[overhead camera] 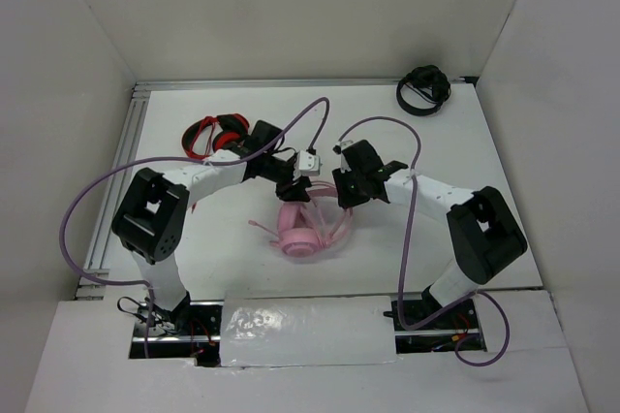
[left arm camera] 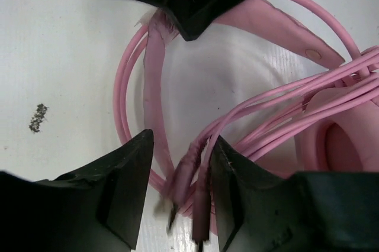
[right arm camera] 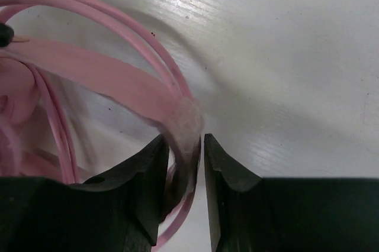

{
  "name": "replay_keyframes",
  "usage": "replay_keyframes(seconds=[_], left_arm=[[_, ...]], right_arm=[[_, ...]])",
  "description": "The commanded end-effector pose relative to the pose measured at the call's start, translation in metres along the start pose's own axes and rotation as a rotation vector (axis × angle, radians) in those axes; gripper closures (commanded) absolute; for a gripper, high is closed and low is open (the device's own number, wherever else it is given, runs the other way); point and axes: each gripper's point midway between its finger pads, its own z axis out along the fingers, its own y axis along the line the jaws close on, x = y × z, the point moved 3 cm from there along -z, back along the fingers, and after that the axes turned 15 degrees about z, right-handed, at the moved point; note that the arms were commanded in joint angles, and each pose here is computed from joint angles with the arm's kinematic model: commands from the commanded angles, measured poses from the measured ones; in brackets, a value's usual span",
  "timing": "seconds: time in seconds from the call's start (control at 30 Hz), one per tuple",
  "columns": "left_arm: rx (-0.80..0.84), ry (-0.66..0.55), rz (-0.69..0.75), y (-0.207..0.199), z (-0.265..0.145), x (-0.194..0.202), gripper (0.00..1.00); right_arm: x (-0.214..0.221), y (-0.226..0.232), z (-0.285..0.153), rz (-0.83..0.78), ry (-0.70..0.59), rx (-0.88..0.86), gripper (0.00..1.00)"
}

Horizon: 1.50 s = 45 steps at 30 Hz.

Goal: Wrap the headphones

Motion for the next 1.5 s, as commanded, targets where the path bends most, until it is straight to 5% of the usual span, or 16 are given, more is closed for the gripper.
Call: replay_keyframes(seconds=[0.0,0.2,0.3,0.4,0.47,1.0,1.07,1.1,1.3,1.47], left_arm=[[-0.053,0.002,0.049,0.021,-0.003,-0.001,0.44],[-0.041,-0.009,0.040,0.020,0.000,0.002,0.42],[-0.039,-0.021,0.029,0.021,-0.002,0.001,0.24],[-0.050,-0.045,0.035,0.023,-0.007,-0.005,0.17],[-0.061,-0.062,0.025,0.024,-0.012,-0.008,0.01],[-0.337,-0.175,-0.069,0.081,-0.086,-0.091,0.01],[-0.392,-0.206,-0.131,0.084,-0.104,-0.111,0.01],[-0.418,-0.231,-0.223,0.083,-0.109,-0.120,0.01],[-0.723,-0.308,-0.599,0.030,-0.186,-0.158,0.01],[-0.867,-0.243,-1.027,-0.062,-0.193,-0.104,0.01]], right_arm=[[-0.018,0.013,-0.007,0.003,-0.045,-0.035,0.61],[-0.020,0.007,-0.012,0.023,-0.073,-0.003,0.32],[-0.022,0.008,-0.016,0.033,-0.090,-0.004,0.29],[-0.025,0.010,-0.020,0.037,-0.103,-0.012,0.29],[-0.026,0.011,-0.023,0.044,-0.111,-0.014,0.28],[-0.044,0.036,-0.065,0.029,-0.255,-0.053,0.22],[-0.052,0.044,-0.078,0.053,-0.319,-0.092,0.14],[-0.057,0.045,-0.088,0.075,-0.364,-0.100,0.01],[-0.065,0.042,-0.120,0.225,-0.506,-0.155,0.00],[-0.067,0.021,-0.155,0.420,-0.672,-0.165,0.00]])
